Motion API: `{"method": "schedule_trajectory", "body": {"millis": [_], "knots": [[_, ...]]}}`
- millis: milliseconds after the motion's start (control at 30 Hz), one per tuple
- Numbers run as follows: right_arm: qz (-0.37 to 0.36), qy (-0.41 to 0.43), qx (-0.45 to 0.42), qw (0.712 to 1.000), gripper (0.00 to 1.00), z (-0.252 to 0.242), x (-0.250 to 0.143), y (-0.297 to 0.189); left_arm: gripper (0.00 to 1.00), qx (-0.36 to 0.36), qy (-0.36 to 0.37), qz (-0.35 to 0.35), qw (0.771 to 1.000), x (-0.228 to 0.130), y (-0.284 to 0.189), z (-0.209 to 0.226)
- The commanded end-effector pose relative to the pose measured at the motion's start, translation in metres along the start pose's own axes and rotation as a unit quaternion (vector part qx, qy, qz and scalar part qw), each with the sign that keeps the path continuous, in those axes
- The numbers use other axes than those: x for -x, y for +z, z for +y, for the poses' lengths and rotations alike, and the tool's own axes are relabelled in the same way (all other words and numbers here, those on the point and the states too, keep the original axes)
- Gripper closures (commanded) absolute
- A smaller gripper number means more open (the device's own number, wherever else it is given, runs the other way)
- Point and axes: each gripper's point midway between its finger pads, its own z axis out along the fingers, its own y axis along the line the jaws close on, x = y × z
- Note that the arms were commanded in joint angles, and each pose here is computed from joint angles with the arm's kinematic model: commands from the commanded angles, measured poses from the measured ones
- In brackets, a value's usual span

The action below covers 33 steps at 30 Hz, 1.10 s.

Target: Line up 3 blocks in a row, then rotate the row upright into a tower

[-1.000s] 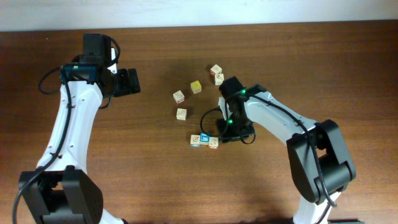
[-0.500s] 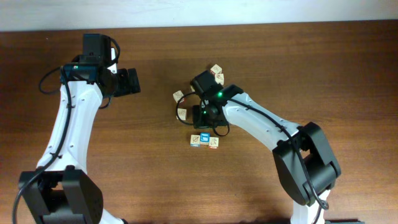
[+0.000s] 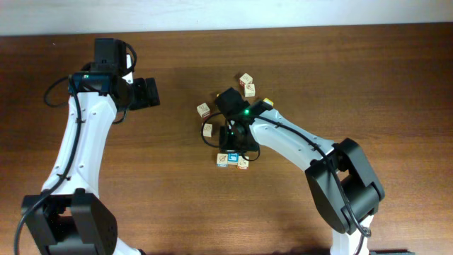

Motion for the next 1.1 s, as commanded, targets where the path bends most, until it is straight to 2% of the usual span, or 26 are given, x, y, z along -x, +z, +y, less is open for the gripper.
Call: {"method": "schedule_trajectory", "body": {"millis": [0,200,333,400,467,533,600,767,900,933,967,1000,1067], "knots": [[0.021,0.006,-0.001,1.0,0.96,0.002,-0.013,0.009,0.01,0.0,-0.003,-0.008,1.0,0.005,-0.004,-0.001],[0.022,0.006,-0.002,1.0,0.96,0.001,-0.014,0.009,0.01,0.0,-0.003,-0.008,1.0,0.005,-0.004,-0.001],[-0.014,0.013,0.017,1.0,0.94,0.003,0.015,-0.002,0.01,0.0,-0.003,-0.008,1.0,0.005,-0.004,-0.001],[-0.049,0.01,0.031,0.998,0.94,-0.003,0.045,-0.036,0.01,0.0,-0.003,-0.008,1.0,0.005,-0.004,-0.001],[-0.056,-0.004,0.052,0.997,0.94,-0.008,0.057,-0.077,0.01,0.0,-0.003,-0.008,1.0,0.005,-0.004,-0.001],[-0.024,-0.013,0.08,0.996,0.94,-0.018,0.043,-0.117,0.01,0.0,-0.003,-0.008,1.0,0.005,-0.004,-0.001],[0.003,-0.012,0.059,0.998,0.94,-0.034,0.024,-0.125,0.01,0.0,-0.003,-0.008,1.0,0.005,-0.004,-0.001],[0.083,0.033,0.045,0.995,0.95,-0.06,-0.023,-0.069,0.01,-0.002,-0.003,-0.017,1.0,0.009,-0.004,-0.002],[0.083,0.063,0.046,0.993,0.94,-0.072,-0.034,-0.036,0.01,-0.029,-0.004,-0.03,0.999,0.017,-0.004,-0.011],[0.086,0.068,0.045,0.993,0.94,-0.073,-0.035,-0.031,0.0,-0.05,-0.003,-0.021,0.999,0.013,-0.005,-0.018],[0.094,0.083,0.039,0.991,0.95,-0.076,-0.038,-0.025,0.07,-0.074,-0.024,0.003,0.997,0.003,-0.001,-0.027],[0.102,0.093,0.035,0.99,0.94,-0.078,-0.04,-0.018,0.08,-0.083,-0.065,0.026,0.994,-0.009,0.005,-0.03],[0.113,0.107,0.028,0.987,0.95,-0.081,-0.043,-0.009,0.08,-0.076,-0.079,0.057,0.992,-0.031,0.023,-0.034]]}}
